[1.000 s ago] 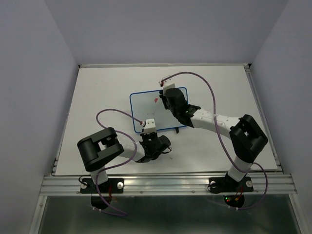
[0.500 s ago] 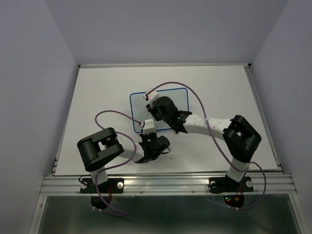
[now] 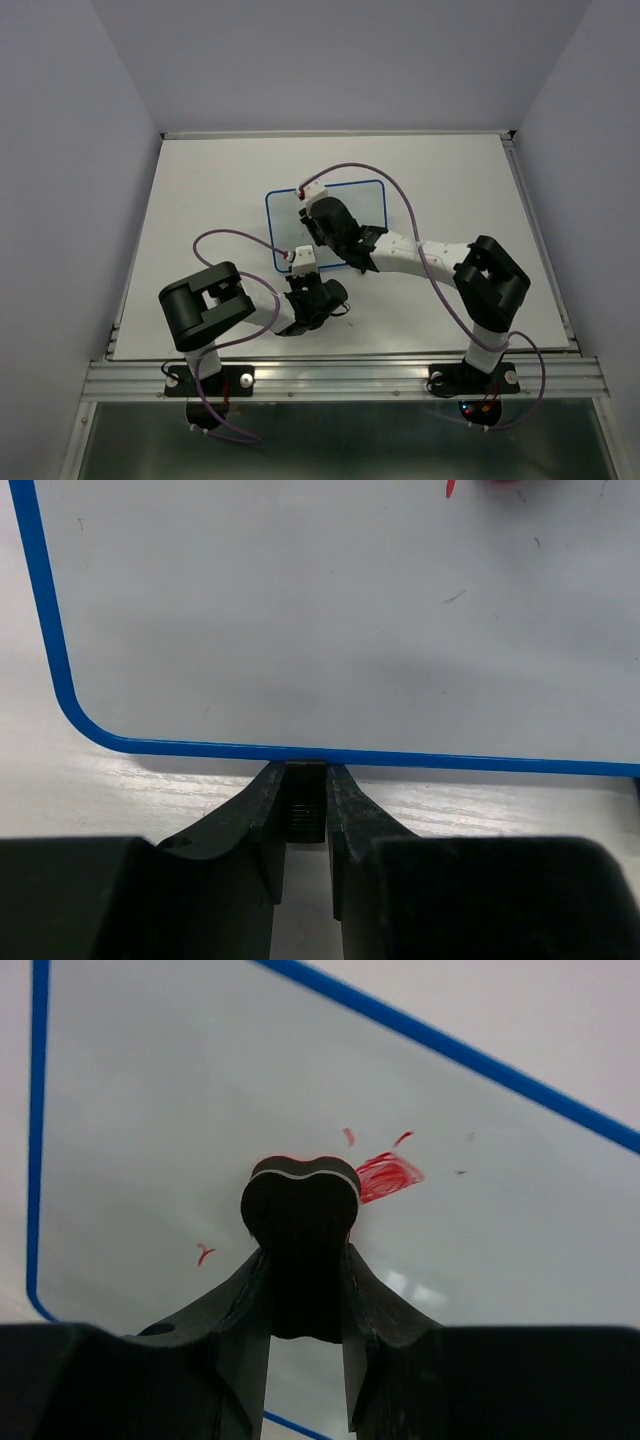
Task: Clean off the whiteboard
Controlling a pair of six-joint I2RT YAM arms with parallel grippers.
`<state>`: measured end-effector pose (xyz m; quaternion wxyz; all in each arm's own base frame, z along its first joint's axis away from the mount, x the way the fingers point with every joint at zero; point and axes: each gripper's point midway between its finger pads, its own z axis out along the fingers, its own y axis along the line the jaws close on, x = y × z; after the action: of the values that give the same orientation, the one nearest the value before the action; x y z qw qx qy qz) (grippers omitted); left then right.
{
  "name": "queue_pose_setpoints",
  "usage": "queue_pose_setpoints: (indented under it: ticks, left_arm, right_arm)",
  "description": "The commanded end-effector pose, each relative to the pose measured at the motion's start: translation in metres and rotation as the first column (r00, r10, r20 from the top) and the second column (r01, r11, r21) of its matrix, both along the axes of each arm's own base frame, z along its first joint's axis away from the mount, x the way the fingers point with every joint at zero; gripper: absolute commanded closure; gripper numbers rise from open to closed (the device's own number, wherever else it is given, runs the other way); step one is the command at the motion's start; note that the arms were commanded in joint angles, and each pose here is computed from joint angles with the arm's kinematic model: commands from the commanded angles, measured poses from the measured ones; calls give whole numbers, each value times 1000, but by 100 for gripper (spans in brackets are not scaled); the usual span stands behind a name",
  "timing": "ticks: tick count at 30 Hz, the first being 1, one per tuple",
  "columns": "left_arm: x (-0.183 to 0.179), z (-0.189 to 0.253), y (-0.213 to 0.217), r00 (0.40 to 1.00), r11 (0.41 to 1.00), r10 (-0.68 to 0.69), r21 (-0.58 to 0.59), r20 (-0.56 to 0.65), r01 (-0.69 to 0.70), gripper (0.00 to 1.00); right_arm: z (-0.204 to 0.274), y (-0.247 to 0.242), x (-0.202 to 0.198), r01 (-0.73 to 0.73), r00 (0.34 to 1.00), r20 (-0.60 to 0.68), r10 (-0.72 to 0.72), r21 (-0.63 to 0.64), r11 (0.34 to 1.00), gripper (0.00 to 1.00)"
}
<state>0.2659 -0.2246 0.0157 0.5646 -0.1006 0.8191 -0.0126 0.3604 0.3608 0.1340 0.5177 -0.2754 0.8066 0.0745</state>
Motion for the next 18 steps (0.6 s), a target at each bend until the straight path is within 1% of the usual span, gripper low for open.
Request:
queue_pose_setpoints:
  ticks: [1,5,8,11,12,15,18]
  left_arm:
    - [-30,-60,20,972,993,-57,86,-227,78,100]
    - [-30,-60,20,973,993,-56,87,-226,77,100]
    - [-29,-59,21,974,994,-52,86,-222,72,100]
    - [-29,-59,22,974,993,-52,89,-223,73,100]
    - [-30,-59,21,974,993,-52,89,-221,74,100]
    - [-29,-59,21,974,994,-51,88,-219,72,100]
    - [-28,-59,20,975,994,-51,86,-217,71,100]
  right_arm:
    - [49,-35,46,213,972,83,-222,100,972,99]
    - [72,-61,69,272,951,115,-287,130,954,99]
    - [79,-63,72,258,953,130,-274,124,958,99]
    - [75,-49,65,174,977,102,-189,135,975,99]
    - [71,-37,60,107,990,78,-119,145,984,99]
    - [57,-16,43,-6,1000,25,2,153,988,99]
    - [35,9,21,-102,995,-12,103,92,991,99]
